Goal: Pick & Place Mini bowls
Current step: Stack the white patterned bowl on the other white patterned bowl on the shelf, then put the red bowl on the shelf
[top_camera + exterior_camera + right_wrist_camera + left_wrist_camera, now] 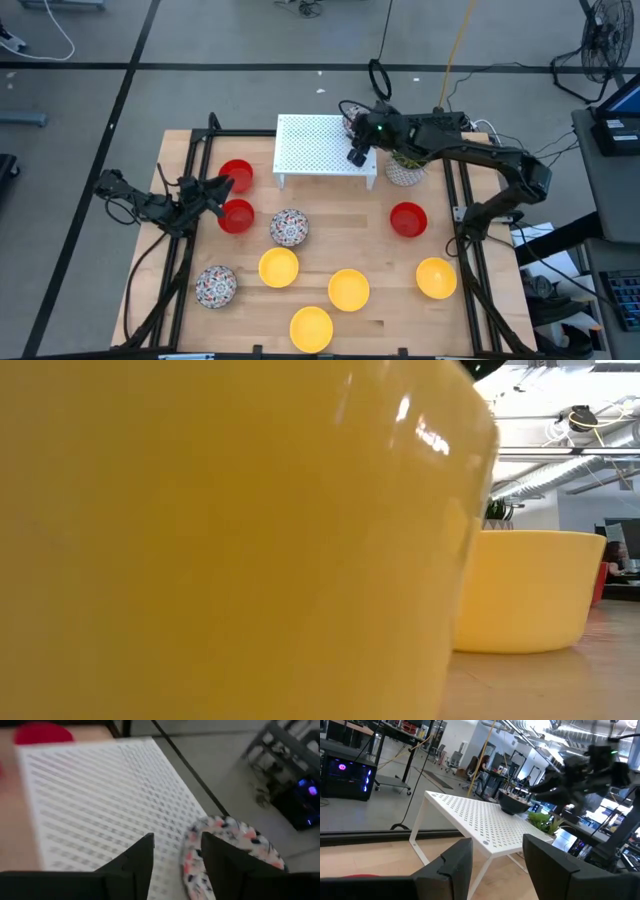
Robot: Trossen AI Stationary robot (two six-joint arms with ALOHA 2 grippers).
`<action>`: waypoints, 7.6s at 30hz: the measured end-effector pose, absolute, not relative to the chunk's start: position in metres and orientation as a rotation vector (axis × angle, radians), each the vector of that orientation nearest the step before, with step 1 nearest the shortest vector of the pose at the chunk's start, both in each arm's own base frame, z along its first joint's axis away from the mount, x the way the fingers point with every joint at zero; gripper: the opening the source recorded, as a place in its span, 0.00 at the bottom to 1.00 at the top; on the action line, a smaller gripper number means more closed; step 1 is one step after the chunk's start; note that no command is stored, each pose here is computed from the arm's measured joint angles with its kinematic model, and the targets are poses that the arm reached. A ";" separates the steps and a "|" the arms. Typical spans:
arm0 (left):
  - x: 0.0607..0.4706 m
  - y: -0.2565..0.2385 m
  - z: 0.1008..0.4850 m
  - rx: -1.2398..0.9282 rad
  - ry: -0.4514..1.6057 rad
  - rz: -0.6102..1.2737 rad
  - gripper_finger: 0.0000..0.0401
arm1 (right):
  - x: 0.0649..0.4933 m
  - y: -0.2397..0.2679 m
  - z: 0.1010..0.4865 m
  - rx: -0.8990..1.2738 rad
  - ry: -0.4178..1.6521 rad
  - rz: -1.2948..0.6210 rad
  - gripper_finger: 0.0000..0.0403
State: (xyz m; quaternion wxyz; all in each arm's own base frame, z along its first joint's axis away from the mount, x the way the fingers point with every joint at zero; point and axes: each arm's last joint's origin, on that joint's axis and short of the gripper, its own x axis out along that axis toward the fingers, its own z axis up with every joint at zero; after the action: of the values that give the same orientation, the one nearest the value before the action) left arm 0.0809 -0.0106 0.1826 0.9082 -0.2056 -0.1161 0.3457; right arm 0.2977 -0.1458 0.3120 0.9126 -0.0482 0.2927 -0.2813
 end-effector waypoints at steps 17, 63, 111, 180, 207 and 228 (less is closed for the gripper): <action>0.081 -0.011 0.183 -0.424 -0.240 0.713 0.44 | 0.352 0.012 0.286 -0.233 0.399 0.156 0.37; 0.081 -0.011 0.182 -0.424 -0.239 0.713 0.44 | 0.420 0.055 0.128 -0.717 0.662 0.117 0.21; 0.081 -0.011 0.182 -0.424 -0.239 0.713 0.44 | 0.287 -0.158 0.313 -0.009 0.518 -0.680 0.00; 0.081 -0.011 0.182 -0.424 -0.239 0.713 0.44 | 0.292 -0.160 0.305 -0.060 0.572 -0.660 0.24; 0.081 -0.011 0.183 -0.425 -0.240 0.713 0.44 | 0.263 -0.048 0.378 -0.279 0.335 -0.343 0.30; 0.084 -0.016 0.195 -0.393 -0.292 0.414 0.44 | 0.254 -0.011 0.377 -0.336 0.388 -0.192 0.29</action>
State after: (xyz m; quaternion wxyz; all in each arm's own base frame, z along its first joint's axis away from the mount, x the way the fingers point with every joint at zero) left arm 0.0835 -0.0165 0.1948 0.9490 -0.1931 -0.1436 0.2035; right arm 0.2541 -0.0109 0.3765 0.9627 -0.1657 0.1915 -0.0949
